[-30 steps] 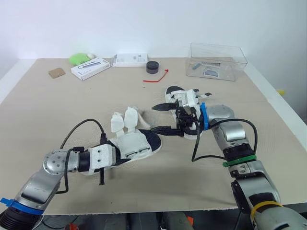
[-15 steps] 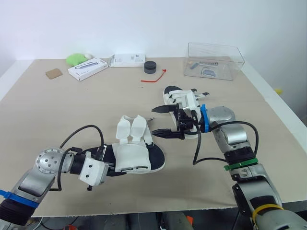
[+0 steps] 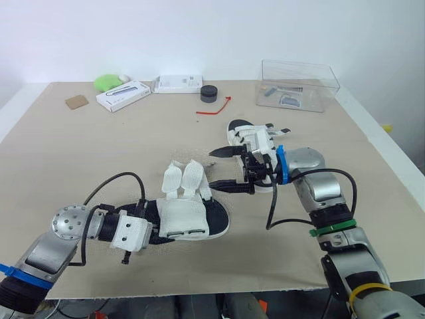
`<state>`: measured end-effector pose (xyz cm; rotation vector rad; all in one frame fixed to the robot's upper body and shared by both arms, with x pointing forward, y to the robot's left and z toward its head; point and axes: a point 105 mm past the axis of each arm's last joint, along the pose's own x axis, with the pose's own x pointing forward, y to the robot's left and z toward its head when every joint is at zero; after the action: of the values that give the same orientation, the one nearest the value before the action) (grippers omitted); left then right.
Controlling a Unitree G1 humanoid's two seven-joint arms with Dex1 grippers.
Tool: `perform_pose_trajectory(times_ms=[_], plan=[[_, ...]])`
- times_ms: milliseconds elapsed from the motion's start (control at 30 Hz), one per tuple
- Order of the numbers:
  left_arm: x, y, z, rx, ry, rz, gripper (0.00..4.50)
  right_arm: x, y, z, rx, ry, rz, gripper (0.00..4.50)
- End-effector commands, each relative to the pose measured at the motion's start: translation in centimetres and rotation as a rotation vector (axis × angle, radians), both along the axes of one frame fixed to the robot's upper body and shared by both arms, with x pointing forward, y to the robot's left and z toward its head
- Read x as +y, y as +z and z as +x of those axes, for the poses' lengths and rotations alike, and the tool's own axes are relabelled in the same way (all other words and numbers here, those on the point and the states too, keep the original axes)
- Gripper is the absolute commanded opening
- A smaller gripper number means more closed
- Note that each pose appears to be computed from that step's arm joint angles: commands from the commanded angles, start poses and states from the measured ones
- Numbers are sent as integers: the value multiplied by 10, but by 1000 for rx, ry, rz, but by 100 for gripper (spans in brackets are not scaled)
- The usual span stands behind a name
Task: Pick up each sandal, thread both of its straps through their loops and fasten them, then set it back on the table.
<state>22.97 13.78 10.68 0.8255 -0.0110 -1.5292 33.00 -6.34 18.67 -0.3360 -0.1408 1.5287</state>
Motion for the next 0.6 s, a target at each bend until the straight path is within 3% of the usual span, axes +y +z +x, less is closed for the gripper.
perform_pose_trajectory(times_ms=[33,167,267,333,367,400,467,533,600], plan=[[7,-6,0,29,24,53,194,-1,7,-2,-24,17,-1,450],[13,0,1,52,63,66,333,-10,4,-4,12,9,-25,450],[15,10,-2,73,89,60,333,-18,0,-9,24,11,-58,450],[15,13,-4,89,99,51,340,-20,-5,-17,32,19,-74,390],[13,14,-6,95,96,49,340,-19,-10,-22,40,31,-88,390],[12,15,-8,99,93,48,340,-17,-15,-28,46,44,-100,330],[10,16,-11,99,85,47,340,-12,-25,-34,53,55,-116,254],[7,15,-13,97,81,50,340,-6,-34,-38,54,61,-132,131],[7,14,-14,101,82,49,340,-1,-38,-41,56,65,-143,41]])
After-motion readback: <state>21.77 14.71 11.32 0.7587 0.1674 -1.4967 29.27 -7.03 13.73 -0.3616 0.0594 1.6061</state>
